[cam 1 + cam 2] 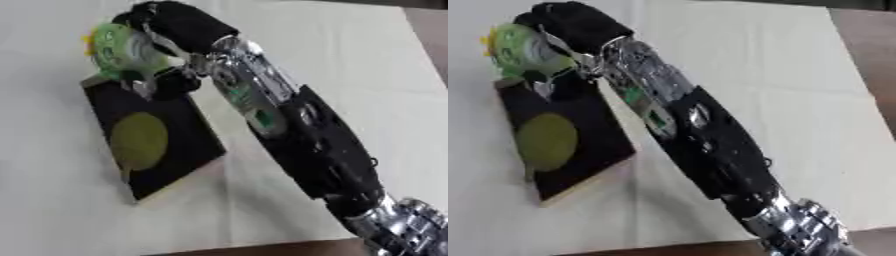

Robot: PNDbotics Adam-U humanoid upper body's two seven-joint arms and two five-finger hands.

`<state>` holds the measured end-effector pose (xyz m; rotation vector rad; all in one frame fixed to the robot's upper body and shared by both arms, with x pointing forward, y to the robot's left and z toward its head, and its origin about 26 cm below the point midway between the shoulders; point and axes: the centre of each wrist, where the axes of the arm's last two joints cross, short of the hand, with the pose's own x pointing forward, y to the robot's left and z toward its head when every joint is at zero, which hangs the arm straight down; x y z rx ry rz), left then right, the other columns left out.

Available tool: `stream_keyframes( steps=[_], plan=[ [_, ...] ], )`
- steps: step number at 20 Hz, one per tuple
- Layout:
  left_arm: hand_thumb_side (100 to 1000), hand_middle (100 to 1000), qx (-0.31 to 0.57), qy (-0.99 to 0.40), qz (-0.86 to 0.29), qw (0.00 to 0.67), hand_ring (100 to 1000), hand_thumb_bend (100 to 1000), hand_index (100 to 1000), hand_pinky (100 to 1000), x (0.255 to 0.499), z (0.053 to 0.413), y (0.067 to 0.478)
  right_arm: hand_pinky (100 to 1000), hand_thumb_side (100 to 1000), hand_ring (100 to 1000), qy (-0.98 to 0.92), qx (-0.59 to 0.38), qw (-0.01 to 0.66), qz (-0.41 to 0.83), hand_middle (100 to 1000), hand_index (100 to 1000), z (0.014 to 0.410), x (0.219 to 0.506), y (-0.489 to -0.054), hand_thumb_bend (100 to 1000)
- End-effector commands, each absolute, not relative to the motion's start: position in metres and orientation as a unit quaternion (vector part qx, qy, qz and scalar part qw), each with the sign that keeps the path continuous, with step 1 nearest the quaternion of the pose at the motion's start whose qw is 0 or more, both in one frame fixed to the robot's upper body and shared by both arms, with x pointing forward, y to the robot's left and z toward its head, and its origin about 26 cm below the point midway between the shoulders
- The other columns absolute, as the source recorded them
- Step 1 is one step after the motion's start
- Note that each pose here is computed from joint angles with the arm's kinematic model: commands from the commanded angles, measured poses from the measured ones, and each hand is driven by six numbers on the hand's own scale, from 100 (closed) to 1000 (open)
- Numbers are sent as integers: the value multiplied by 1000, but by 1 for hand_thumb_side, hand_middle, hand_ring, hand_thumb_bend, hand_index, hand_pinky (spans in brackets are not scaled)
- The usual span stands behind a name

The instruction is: Pick up objects on the table and place them in the box.

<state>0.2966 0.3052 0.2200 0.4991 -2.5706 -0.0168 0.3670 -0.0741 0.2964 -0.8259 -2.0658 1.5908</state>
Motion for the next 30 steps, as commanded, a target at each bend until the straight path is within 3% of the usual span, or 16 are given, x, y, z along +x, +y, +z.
stream_keyframes(
  steps=[1,10,16,18,19,20,21,23,30],
  plan=[
    [682,840,185,-952,-13,242,815,496,849,726,294,230,306,928,495,841,-773,-258,201,544,736,905,322,356,-92,100],
    [682,842,183,-953,-16,241,815,495,849,726,294,231,306,930,535,843,-775,-205,218,556,744,905,346,356,-112,100],
    [683,843,179,-954,-16,241,815,494,849,725,295,231,304,927,496,851,-734,-213,230,602,756,904,327,372,-98,100],
    [683,843,177,-954,-16,240,816,494,849,725,295,232,304,926,450,856,-711,-223,239,622,764,904,310,381,-88,133],
    [683,844,177,-954,-16,241,816,493,849,725,295,232,304,926,349,859,-702,-232,241,629,768,902,302,385,-83,214],
    [682,844,177,-954,-15,241,816,494,849,725,295,231,304,927,328,861,-693,-241,244,634,770,902,293,390,-79,211],
    [682,844,177,-954,-15,241,816,494,849,725,295,231,304,928,195,863,-685,-250,248,638,767,896,285,394,-75,295],
    [681,844,177,-954,-13,242,816,493,849,725,295,231,304,928,100,862,-673,-260,257,643,761,887,270,401,-69,404],
    [679,845,175,-954,-12,243,816,492,849,725,295,230,303,928,100,856,-665,-261,275,644,751,875,250,408,-61,380]
  ],
)
